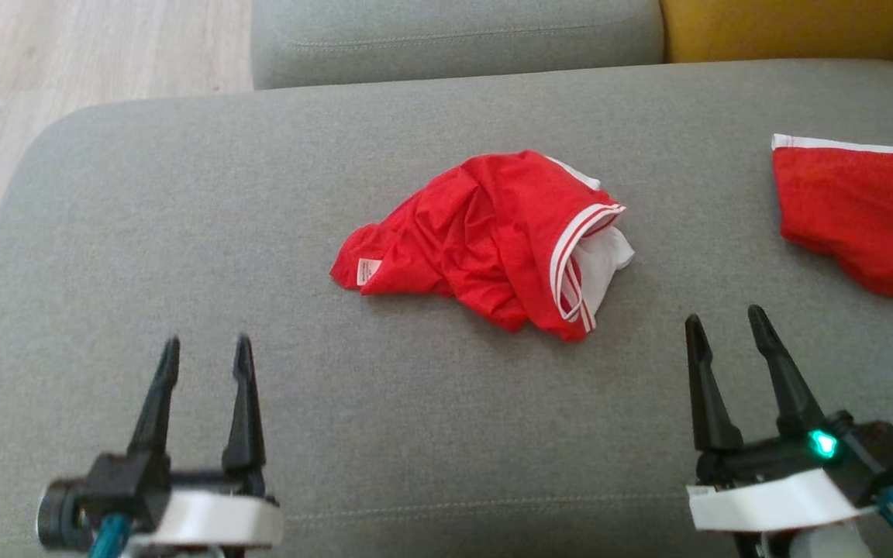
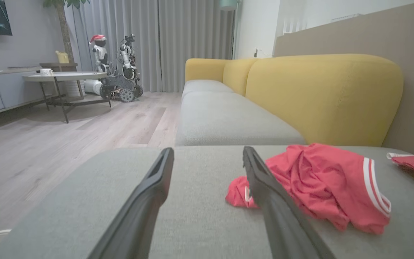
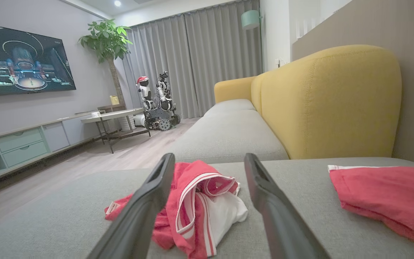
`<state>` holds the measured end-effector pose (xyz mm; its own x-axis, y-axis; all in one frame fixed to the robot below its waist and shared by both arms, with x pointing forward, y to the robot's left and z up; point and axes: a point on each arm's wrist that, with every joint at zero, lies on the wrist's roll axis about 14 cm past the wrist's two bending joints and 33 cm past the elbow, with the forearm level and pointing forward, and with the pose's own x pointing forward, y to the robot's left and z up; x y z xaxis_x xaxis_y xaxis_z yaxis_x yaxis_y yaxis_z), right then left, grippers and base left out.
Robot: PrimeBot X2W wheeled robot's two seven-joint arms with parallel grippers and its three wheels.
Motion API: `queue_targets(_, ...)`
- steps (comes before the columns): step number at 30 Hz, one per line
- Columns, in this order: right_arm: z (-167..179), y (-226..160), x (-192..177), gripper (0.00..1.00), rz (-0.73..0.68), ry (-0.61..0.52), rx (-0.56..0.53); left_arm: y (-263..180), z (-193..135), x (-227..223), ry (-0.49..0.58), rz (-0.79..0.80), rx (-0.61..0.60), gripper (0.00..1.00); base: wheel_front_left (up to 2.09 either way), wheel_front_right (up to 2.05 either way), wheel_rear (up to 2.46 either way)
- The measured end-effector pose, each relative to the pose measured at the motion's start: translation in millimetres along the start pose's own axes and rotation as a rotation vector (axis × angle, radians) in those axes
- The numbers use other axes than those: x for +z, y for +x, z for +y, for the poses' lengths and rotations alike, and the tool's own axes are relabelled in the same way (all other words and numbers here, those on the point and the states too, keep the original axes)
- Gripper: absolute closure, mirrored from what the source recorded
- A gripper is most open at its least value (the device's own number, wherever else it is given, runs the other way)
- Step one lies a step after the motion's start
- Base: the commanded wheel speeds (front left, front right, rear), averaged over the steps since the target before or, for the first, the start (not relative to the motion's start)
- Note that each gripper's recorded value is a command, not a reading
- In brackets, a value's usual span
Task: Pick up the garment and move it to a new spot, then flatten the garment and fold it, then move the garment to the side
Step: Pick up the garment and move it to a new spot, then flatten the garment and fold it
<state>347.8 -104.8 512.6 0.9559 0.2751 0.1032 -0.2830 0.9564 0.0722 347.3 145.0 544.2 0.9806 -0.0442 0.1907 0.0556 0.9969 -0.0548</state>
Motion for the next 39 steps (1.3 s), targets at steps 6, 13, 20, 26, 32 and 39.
queue_targets(6,1,-4,-8,0.0,0.026,0.007,-0.001,-26,10,-20,0.001,0.082,0.039,0.0,0.0,0.0,0.0)
queue_targets(13,5,-2,-8,0.0,0.025,-0.004,0.016,-29,11,-19,-0.002,0.08,0.054,0.0,0.0,0.0,0.0)
queue_targets(20,5,-1,-8,0.0,0.024,-0.005,0.017,-29,10,-19,-0.001,0.079,0.053,0.0,0.0,0.0,0.0)
queue_targets(26,5,-2,-8,0.0,0.025,-0.005,0.016,-29,7,-19,-0.003,0.082,0.049,0.0,0.0,0.0,0.0)
queue_targets(32,3,-2,-8,0.0,0.027,-0.005,0.01,-29,3,-21,-0.004,0.086,0.039,0.0,0.0,0.0,0.0)
queue_targets(39,-2,-1,-11,0.0,0.036,-0.002,-0.005,-27,-13,-34,-0.017,0.127,-0.031,0.0,0.0,0.0,0.0)
